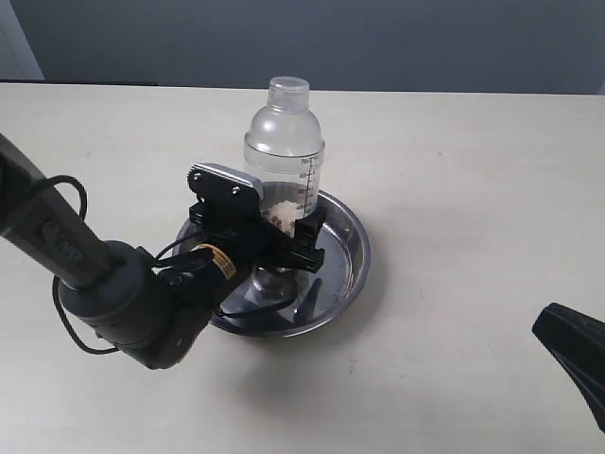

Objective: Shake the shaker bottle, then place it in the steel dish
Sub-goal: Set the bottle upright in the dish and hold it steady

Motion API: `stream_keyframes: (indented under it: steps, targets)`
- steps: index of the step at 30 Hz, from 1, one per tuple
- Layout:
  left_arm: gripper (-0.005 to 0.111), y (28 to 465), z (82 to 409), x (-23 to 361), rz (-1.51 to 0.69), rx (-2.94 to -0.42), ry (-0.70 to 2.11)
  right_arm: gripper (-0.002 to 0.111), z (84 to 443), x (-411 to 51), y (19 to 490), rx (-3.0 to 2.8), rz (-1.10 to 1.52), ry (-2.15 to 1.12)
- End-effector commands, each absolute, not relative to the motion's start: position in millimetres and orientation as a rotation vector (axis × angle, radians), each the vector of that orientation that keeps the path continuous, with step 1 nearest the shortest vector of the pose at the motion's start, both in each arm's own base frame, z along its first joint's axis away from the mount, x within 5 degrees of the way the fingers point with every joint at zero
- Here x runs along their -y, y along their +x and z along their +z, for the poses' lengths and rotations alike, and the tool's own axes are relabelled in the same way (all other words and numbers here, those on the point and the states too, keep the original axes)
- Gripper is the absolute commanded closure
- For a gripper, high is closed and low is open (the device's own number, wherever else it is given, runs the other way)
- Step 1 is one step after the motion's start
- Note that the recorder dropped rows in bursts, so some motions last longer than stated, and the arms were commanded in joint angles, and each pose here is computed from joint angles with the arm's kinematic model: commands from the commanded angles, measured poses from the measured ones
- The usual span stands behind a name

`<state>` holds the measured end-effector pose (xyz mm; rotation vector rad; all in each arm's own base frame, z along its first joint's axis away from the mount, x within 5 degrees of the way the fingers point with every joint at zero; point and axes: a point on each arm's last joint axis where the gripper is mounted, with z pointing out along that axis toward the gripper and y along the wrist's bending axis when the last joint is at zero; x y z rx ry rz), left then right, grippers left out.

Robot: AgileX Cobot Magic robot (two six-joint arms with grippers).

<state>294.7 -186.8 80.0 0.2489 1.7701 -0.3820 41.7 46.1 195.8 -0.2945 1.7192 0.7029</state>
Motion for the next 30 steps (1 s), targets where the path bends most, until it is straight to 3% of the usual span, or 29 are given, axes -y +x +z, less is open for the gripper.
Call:
stream_keyframes:
  steps: [1, 9, 16, 27, 30]
  targets:
    - [0.107, 295.6, 86.0, 190.8, -0.386, -1.713, 0.302, 0.109, 195.8, -45.5, 41.9, -1.712, 0.697, -0.288]
    - [0.105, 296.2, 86.7, 189.9, -0.381, -1.706, 0.288, 0.109, 195.8, -45.5, 41.9, -1.712, 0.697, -0.288]
    - [0.07, 296.0, 86.8, 190.5, -0.386, -1.705, 0.294, 0.109, 195.8, -45.5, 41.9, -1.712, 0.697, -0.288]
    - [0.069, 291.6, 85.0, 192.0, -0.432, -1.715, 0.314, 0.109, 195.8, -45.5, 41.9, -1.712, 0.697, -0.288]
    - [0.061, 291.1, 86.1, 193.4, -0.444, -1.7, 0.329, 0.109, 195.8, -45.5, 41.9, -1.712, 0.697, -0.288]
